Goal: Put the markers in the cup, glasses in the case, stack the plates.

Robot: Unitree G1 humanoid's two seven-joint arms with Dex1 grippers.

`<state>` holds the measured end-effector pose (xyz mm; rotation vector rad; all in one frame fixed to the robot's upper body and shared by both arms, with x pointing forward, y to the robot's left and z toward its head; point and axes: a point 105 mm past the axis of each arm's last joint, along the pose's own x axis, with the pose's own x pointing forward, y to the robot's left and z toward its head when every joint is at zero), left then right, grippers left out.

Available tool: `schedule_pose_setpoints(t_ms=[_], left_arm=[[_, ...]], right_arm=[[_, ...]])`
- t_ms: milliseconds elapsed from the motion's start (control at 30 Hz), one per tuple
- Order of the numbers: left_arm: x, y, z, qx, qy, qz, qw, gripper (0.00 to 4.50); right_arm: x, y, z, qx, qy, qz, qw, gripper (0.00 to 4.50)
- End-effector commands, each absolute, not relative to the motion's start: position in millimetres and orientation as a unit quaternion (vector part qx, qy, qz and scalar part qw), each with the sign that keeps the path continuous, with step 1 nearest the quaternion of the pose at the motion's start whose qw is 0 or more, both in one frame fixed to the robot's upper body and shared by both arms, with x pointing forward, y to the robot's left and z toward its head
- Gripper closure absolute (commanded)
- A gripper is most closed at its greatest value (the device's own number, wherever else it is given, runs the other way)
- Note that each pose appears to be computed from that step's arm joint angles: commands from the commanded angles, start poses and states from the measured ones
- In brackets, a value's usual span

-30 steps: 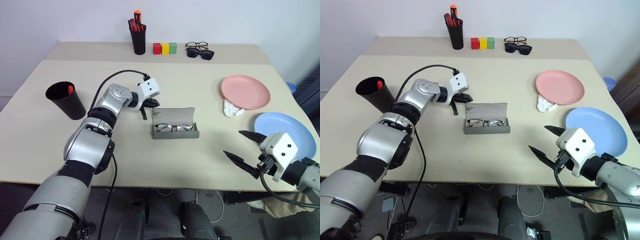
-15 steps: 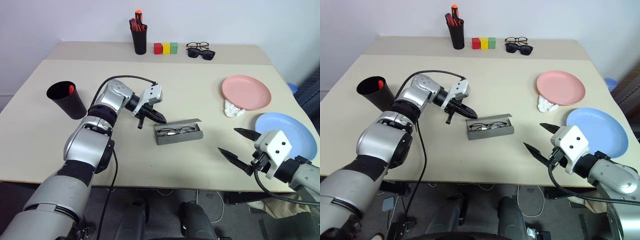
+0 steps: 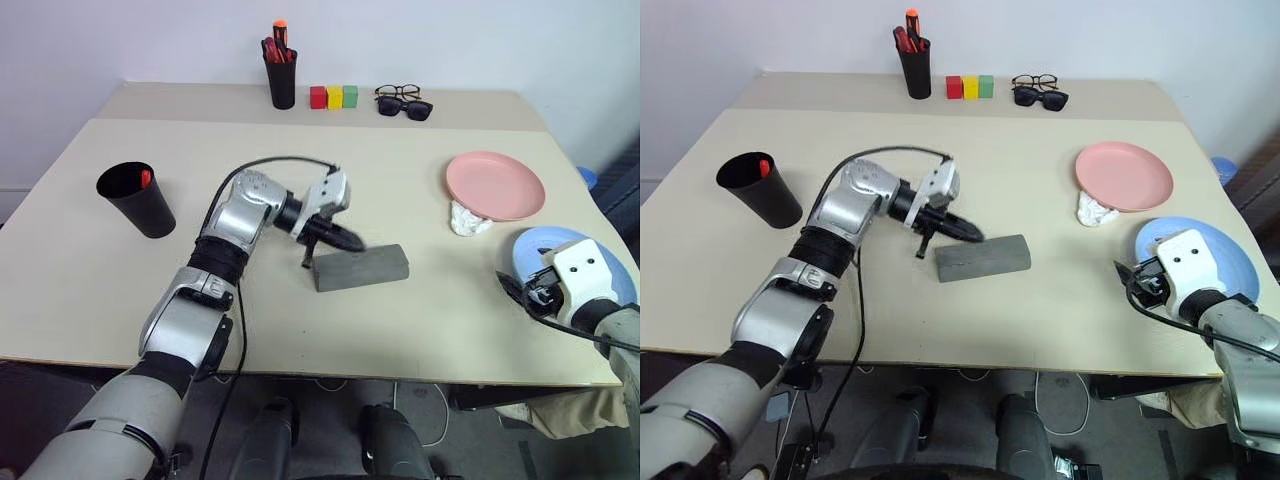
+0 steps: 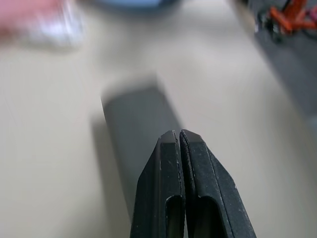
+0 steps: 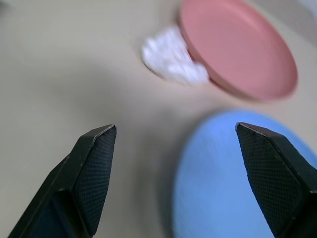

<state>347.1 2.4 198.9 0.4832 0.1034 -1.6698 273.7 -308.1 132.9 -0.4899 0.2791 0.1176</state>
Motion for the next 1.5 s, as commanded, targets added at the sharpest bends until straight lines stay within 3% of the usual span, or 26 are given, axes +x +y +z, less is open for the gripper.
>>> schedule_pose_setpoints(t_ms=[33, 100, 300, 667, 767, 933, 967, 1133, 1267, 1500], left_arm=[[329, -5, 227, 0.191, -0.002, -0.744, 0.641, 3.92], [321, -4, 228, 0.180, -0.002, -0.750, 0.636, 3.19], [313, -1, 222, 0.167, 0.012, -0.745, 0.646, 0.11], [307, 2, 222, 0.173, 0.014, -0.730, 0.661, 0.04], [306, 2, 223, 0.172, 0.014, -0.729, 0.663, 0.00], [305, 3, 224, 0.166, 0.014, -0.727, 0.666, 0.00], [305, 3, 224, 0.166, 0.014, -0.727, 0.666, 0.00], [306, 4, 223, 0.164, 0.015, -0.724, 0.670, 0.00], [307, 5, 222, 0.162, 0.015, -0.720, 0.675, 0.00], [309, 4, 220, 0.151, 0.014, -0.710, 0.687, 0.00]], right_arm=[[275, -327, 135, -0.243, 0.146, 0.023, 0.959, 0.58], [275, -331, 128, -0.238, 0.159, 0.019, 0.958, 0.58], [278, -335, 120, -0.225, 0.171, 0.021, 0.959, 0.58], [285, -326, 110, -0.207, 0.182, 0.036, 0.961, 0.58], [286, -329, 105, -0.197, 0.190, 0.030, 0.961, 1.41], [284, -336, 100, -0.196, 0.203, 0.018, 0.959, 4.10], [284, -336, 100, -0.197, 0.203, 0.016, 0.959, 4.44], [284, -337, 103, -0.207, 0.197, 0.008, 0.958, 4.44], [290, -335, 128, -0.231, 0.151, -0.011, 0.961, 4.44], [334, -311, 182, -0.280, 0.050, 0.014, 0.958, 4.44]])
